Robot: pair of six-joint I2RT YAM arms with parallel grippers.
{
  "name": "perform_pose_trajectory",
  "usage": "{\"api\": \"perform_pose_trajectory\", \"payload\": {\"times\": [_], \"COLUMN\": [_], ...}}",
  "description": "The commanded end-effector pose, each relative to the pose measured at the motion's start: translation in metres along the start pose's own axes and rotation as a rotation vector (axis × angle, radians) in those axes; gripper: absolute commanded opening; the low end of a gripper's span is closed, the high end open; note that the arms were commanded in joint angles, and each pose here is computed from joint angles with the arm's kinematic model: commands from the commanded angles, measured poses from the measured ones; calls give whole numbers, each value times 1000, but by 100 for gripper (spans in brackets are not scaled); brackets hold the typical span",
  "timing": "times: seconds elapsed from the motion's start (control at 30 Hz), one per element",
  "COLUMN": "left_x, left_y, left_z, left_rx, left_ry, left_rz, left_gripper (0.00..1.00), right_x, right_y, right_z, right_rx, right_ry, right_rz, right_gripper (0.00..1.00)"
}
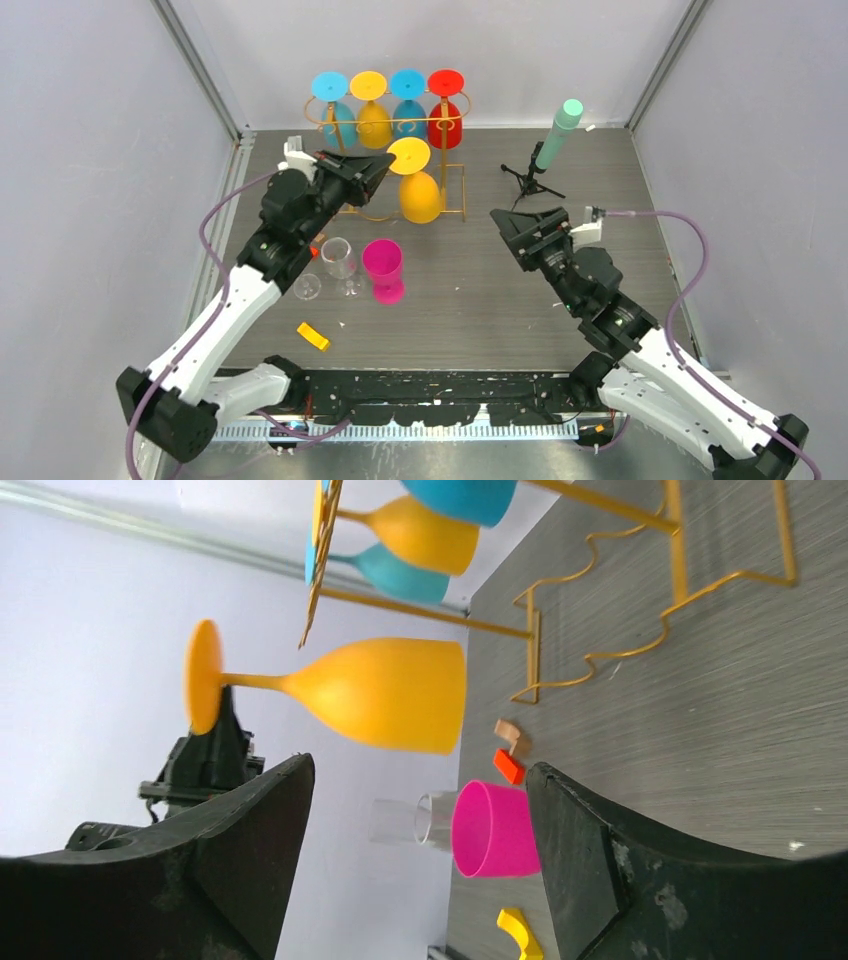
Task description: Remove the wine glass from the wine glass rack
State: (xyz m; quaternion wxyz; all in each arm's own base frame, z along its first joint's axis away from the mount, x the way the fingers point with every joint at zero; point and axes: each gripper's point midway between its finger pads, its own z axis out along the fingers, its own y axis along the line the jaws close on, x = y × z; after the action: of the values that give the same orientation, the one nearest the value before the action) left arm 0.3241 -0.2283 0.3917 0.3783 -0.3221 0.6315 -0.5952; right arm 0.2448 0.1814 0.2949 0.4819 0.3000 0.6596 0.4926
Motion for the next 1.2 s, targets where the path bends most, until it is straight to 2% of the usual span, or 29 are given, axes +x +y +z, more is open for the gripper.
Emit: {"api": "perform_pose_trajectory", "payload": {"times": [0.0,0.3,0.53,0.63,0.77,0.93,0.97,1.0,1.03,1.1,1.17], "left_x": [16,32,39,39,38,33,32,33,34,36,36], "left_y": [-44,-78,-93,-90,-88,-87,-87,-87,-85,-80,-78], "left_z": [-34,-73,-85,-86,-88,-87,-87,-86,-84,-82,-82], "left_rx": [153,253,288,289,290,308,314,317,314,313,322], "left_ry": [102,231,291,297,292,249,245,247,250,251,240], "left_rz": [-113,-253,-293,-314,-322,-293,-280,-267,-253,-216,-164], "left_gripper": [0,0,0,0,0,0,0,3,5,14,30], "right_x": [23,58,62,62,57,47,45,43,42,41,41], "right_y": [39,89,137,149,159,167,170,172,172,173,170], "right_z": [8,9,-15,-25,-35,-42,-43,-43,-43,-41,-37], "right_rx": [-174,-390,-614,-690,-774,-819,-828,-832,-828,-810,-775], "right_ry": [116,291,296,297,281,256,247,243,237,231,225], "right_rz": [32,94,132,142,163,213,224,227,227,210,178], "right_gripper": [83,86,85,80,67,40,29,23,12,2,1]}}
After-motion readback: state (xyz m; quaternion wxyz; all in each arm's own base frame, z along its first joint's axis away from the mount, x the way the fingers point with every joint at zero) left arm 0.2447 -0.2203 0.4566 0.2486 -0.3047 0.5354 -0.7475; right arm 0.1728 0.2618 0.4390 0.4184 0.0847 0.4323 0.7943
